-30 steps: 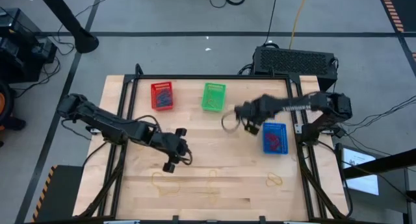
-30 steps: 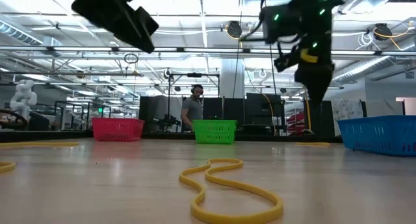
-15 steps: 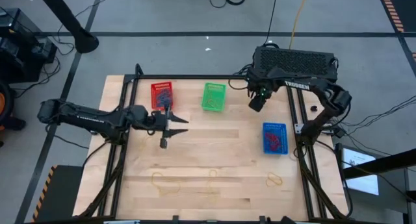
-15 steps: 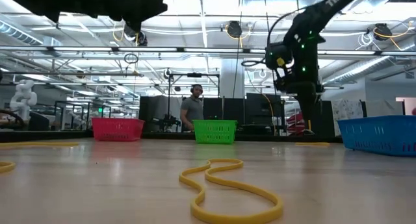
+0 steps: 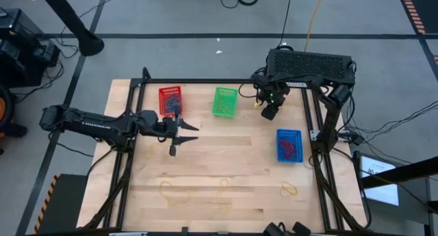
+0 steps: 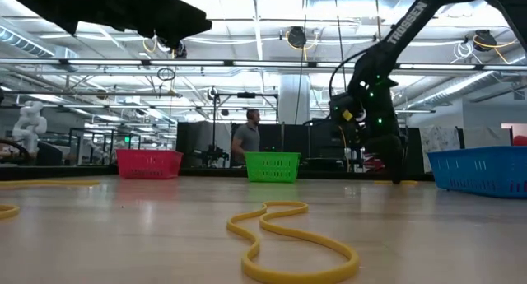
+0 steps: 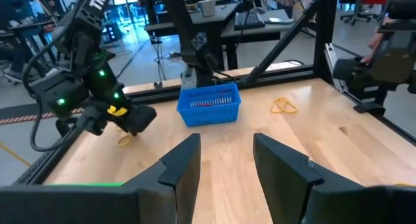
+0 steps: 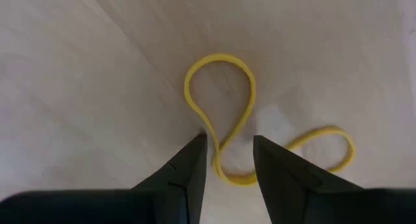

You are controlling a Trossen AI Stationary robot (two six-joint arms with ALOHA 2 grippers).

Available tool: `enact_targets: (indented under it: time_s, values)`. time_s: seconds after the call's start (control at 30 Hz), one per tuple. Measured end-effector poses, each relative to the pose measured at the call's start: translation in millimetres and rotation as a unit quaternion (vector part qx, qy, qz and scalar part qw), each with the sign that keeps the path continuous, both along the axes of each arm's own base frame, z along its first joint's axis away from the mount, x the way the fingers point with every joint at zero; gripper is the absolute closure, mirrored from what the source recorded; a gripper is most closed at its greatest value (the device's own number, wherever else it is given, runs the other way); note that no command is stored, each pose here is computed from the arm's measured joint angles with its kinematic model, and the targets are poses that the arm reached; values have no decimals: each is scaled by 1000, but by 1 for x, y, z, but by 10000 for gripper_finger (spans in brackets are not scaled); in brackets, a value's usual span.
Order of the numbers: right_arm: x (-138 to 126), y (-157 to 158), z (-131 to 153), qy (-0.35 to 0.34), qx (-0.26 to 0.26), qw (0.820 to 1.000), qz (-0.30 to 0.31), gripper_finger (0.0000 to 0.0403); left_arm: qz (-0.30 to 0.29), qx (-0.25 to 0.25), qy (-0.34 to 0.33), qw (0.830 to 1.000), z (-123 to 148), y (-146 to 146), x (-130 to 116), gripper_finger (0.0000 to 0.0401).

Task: Sort rubber bands into baskets
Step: Put the yellow rubber band into the green bin

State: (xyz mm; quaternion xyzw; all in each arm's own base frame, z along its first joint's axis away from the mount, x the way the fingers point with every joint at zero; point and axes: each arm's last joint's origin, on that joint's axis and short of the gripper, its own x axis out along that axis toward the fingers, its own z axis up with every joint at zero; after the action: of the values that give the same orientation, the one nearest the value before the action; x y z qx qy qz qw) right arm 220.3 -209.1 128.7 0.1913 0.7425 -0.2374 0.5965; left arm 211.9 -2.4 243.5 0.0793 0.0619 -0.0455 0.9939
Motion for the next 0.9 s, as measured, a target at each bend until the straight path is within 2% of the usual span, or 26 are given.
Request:
enact_targets:
  time_s: [0.1, 0.27, 0.43, 0.67, 0.8, 0.9]
  values:
    - [-3, -3, -4, 3, 15, 1000, 0, 305, -1, 0, 0, 1000, 0, 0, 0, 251]
    - [-7, -7, -4, -27, 38, 999, -6, 390, 0, 0, 0, 1000, 0, 0, 0, 251]
    - [-11, -5, 12, -44, 11, 999, -12, 400, 0, 0, 0, 1000, 0, 0, 0, 251]
    - [-10, 14, 68, -117, -63, 991, -2, 402, 2, 2, 0, 1000, 0, 0, 0, 251]
    - [-8, 35, 102, -186, -92, 978, 13, 402, 8, 4, 0, 1000, 0, 2, 0, 251]
    - [0, 52, 123, -259, -108, 960, 28, 403, 14, 3, 0, 1000, 0, 5, 0, 251]
